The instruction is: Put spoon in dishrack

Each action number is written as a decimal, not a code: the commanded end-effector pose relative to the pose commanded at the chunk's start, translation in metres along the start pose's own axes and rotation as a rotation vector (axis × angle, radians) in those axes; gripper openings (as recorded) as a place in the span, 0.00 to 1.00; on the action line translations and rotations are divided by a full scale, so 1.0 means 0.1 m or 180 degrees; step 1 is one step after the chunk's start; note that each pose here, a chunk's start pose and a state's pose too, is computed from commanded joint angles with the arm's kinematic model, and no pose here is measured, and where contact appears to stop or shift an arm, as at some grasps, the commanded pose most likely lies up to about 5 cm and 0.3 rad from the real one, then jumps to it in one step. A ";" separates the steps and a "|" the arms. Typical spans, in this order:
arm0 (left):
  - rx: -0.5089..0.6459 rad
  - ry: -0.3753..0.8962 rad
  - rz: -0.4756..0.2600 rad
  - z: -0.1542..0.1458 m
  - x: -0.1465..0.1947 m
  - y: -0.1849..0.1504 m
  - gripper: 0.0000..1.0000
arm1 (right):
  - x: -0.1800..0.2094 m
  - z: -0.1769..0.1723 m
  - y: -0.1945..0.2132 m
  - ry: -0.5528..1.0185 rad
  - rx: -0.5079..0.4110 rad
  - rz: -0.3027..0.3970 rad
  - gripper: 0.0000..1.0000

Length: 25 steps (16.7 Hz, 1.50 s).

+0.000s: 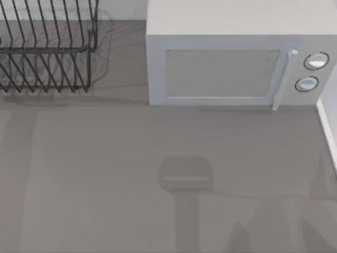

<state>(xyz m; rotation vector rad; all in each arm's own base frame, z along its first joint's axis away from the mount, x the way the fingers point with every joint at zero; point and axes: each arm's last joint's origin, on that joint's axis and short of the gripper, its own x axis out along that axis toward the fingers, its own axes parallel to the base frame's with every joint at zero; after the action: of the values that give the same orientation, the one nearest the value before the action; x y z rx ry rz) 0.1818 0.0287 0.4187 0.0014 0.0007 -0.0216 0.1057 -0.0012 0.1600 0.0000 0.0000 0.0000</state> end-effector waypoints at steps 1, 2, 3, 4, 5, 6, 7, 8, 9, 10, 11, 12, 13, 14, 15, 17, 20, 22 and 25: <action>0.0000 0.0000 -0.0001 0.00 0.01 0.00 0.00 | 0.00 0.00 0.00 0.0000 0.0000 0.0000 1.00; -0.0001 0.0000 -0.0004 -0.01 0.04 0.01 0.00 | 0.00 0.00 0.00 0.0000 0.0000 0.0000 1.00; -0.0002 0.0001 -0.0007 -0.02 0.11 0.01 0.00 | 0.00 0.00 0.00 0.0000 0.0000 0.0000 1.00; -0.0004 0.0004 -0.0007 -0.05 0.21 0.03 0.00 | 0.00 0.00 0.00 0.0000 0.0000 0.0000 1.00; -0.0007 0.0011 -0.0005 -0.10 0.35 0.05 0.00 | 0.00 0.00 0.00 0.0000 0.0000 0.0000 1.00; -0.0009 0.0017 0.0000 -0.16 0.50 0.07 0.00 | 0.00 0.00 0.00 0.0000 0.0000 0.0000 1.00; -0.0010 0.0019 0.0004 -0.25 0.68 0.09 0.00 | 0.00 0.00 0.00 0.0000 0.0000 0.0000 1.00; -0.0010 0.0018 0.0009 -0.36 0.86 0.11 0.00 | 0.00 0.00 0.00 0.0000 0.0000 0.0000 1.00; -0.0009 0.0013 0.0013 -0.49 1.04 0.13 0.00 | 0.00 0.00 0.00 0.0000 0.0000 0.0000 1.00; -0.0006 0.0005 0.0016 -0.63 1.22 0.13 0.00 | 0.00 0.00 0.00 0.0000 0.0000 0.0000 1.00; -0.0003 -0.0008 0.0018 -0.79 1.38 0.14 0.00 | 0.00 0.00 0.00 0.0000 0.0000 0.0000 1.00; 0.0000 -0.0023 0.0018 -0.96 1.53 0.13 0.00 | 0.00 0.00 0.00 0.0000 0.0000 0.0000 1.00; 0.0004 -0.0040 0.0017 -1.14 1.66 0.12 0.00 | 0.00 0.00 0.00 0.0000 0.0000 0.0000 1.00; 0.0006 -0.0053 0.0015 -1.30 1.76 0.11 0.00 | 0.00 0.00 0.00 0.0000 0.0000 0.0000 1.00; 0.0007 -0.0060 0.0013 -1.46 1.84 0.09 0.00 | 0.00 0.00 0.00 0.0000 0.0000 0.0000 1.00; 0.0003 -0.0042 0.0009 -1.75 1.94 0.05 0.00 | 0.00 0.00 0.00 0.0000 0.0000 0.0000 1.00; -0.0004 -0.0005 0.0005 -1.99 1.99 0.01 0.00 | 0.00 0.00 0.00 0.0000 0.0000 0.0000 1.00; -0.0005 -0.0002 0.0005 -2.01 2.00 0.01 0.00 | 0.00 0.00 0.00 0.0000 0.0000 0.0000 1.00; -0.0005 -0.0002 0.0005 -2.01 2.00 0.01 0.00 | 0.00 0.00 0.00 0.0000 0.0000 0.0000 1.00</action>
<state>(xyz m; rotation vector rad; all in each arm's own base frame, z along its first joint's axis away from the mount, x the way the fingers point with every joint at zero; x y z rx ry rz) 0.3813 0.0252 0.2180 0.0000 0.0000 -0.0200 0.1057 -0.0012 0.1600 0.0000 0.0000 0.0000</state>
